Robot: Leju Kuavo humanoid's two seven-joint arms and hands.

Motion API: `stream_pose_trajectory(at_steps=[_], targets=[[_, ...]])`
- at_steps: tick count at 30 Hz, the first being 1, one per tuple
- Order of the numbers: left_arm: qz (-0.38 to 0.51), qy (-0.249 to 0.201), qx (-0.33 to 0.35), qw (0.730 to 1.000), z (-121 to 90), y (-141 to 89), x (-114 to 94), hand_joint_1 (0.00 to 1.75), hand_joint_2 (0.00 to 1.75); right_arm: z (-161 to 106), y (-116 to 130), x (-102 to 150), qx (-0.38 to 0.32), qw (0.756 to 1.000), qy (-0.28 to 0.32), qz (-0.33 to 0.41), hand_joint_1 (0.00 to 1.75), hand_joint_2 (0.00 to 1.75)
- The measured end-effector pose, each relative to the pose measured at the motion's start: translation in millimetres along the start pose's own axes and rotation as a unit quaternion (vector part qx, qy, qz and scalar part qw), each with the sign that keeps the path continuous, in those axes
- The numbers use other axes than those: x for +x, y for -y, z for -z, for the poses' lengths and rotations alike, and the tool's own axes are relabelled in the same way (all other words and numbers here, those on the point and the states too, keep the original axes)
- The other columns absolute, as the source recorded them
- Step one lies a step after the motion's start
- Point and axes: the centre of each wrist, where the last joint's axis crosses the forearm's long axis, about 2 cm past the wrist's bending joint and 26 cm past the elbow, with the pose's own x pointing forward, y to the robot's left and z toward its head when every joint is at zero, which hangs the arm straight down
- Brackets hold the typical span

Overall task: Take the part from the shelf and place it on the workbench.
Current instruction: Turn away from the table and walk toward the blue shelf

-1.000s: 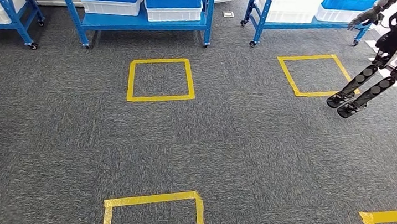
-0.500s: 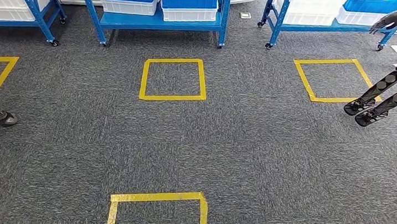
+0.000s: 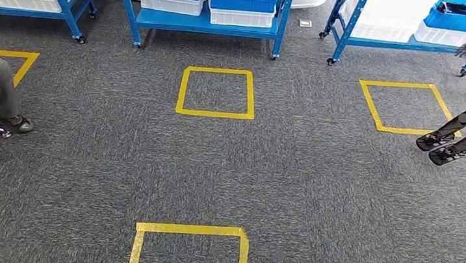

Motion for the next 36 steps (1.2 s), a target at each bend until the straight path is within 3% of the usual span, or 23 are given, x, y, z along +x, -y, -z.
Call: stream_pose_trajectory(at_steps=[36], targets=[[-0.005,0.014,0.014,1.0,0.3,-0.3,0.9,0.0,0.0,0.3,-0.5,1.8,0.004,1.0,-0.001,-0.007,0.0,0.0]])
